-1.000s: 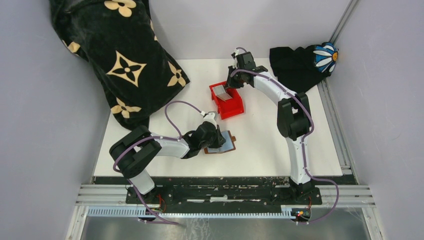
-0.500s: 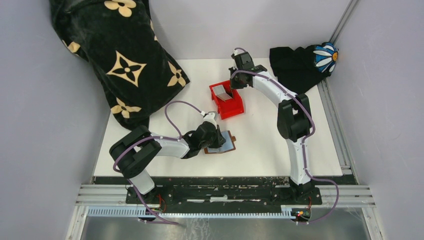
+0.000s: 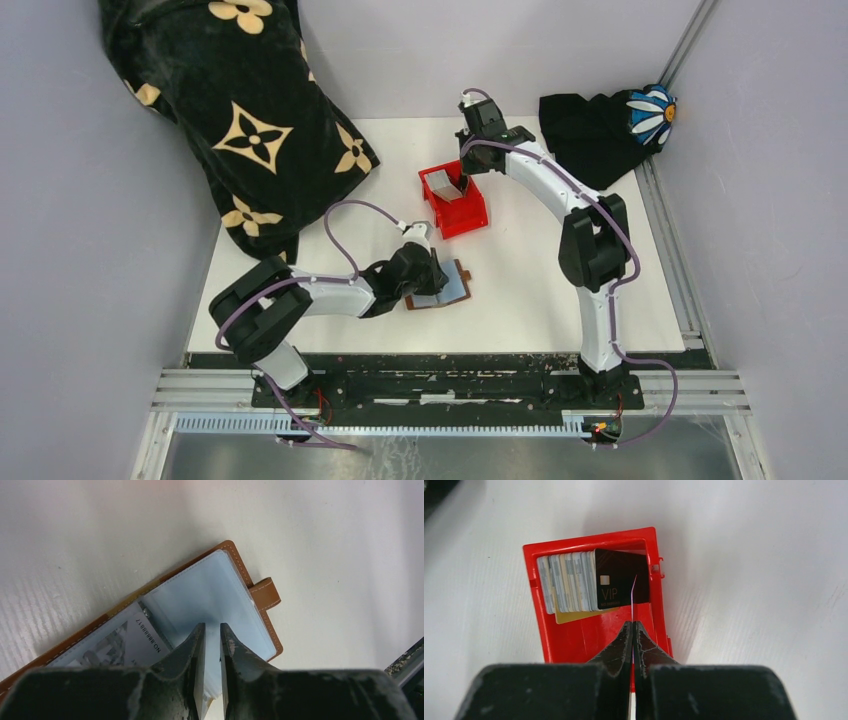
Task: Put the credit cards into the card holder
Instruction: Pick up the credit card from the storage box.
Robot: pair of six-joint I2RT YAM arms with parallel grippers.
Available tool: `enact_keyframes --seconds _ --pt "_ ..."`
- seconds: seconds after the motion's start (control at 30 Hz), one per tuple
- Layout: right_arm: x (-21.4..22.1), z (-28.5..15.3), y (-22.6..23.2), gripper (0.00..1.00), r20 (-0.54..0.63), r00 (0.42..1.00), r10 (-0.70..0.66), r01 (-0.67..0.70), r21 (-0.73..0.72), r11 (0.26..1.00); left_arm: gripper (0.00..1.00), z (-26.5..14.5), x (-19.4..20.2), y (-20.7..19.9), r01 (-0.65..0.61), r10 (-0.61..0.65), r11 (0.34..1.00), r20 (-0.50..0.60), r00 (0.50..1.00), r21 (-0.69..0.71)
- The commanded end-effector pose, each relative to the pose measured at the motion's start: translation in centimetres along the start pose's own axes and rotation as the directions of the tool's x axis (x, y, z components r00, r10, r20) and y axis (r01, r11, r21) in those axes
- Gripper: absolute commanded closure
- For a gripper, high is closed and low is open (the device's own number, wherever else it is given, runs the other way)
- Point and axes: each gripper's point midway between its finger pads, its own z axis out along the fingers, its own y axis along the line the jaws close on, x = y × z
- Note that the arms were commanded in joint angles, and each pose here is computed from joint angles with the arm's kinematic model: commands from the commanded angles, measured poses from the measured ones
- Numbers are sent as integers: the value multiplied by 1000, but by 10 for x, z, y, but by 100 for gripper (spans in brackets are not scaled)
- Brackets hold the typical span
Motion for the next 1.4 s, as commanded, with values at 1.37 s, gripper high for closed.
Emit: enact_keyframes --seconds 1.37 --pt "98 -162 90 99 58 998 -10 25 -265 964 78 -44 -12 12 -3 1 1000 129 992 14"
